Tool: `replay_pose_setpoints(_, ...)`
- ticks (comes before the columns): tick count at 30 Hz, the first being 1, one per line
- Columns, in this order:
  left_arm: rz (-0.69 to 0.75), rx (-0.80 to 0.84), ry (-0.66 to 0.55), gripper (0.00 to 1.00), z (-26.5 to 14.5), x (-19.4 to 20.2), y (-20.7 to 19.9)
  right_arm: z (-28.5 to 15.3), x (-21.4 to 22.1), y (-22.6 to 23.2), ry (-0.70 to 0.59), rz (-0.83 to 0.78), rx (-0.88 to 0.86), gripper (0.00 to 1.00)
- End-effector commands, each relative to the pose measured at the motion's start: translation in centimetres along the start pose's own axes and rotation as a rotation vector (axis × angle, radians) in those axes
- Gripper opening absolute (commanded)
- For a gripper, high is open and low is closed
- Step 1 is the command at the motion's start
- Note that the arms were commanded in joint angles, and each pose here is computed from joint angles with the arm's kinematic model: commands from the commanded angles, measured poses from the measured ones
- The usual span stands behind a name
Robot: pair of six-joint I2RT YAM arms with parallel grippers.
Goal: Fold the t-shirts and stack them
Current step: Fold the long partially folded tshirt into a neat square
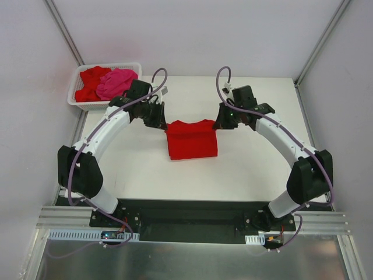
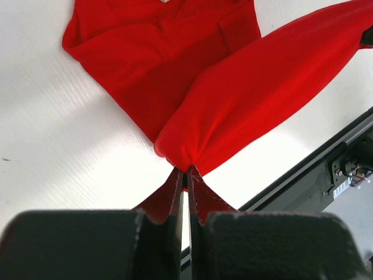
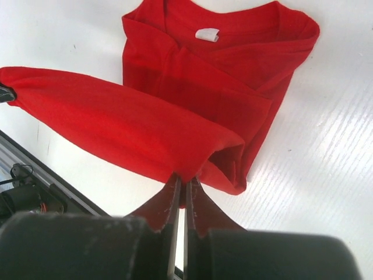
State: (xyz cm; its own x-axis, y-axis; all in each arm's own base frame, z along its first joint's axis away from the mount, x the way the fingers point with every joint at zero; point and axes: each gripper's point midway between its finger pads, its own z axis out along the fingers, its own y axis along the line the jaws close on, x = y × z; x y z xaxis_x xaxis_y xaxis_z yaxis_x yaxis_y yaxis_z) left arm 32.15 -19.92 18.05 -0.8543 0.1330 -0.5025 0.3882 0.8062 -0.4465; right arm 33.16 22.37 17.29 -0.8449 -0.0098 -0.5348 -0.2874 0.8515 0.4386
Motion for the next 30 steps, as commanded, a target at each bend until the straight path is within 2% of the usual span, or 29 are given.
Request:
replay_pose_setpoints(1,0.02,-0.035,0.0,0.0,-0.4,-0.9,1.3,-0.3,-2.6,-1.2,-0.063,-0.025,0.048,0.01)
replay_pose_setpoints(15,0.004,-0.041,0.017,0.0,1.3,-2.7,2.9,1.8,-5.1,-2.3,-0.054,0.002,0.048,0.01)
replay_pose_setpoints(30,-0.056,-0.052,0.065,0.0,4.0,-3.5,5.9,5.5,-5.9,-3.7,0.004,0.048,0.037,0.01)
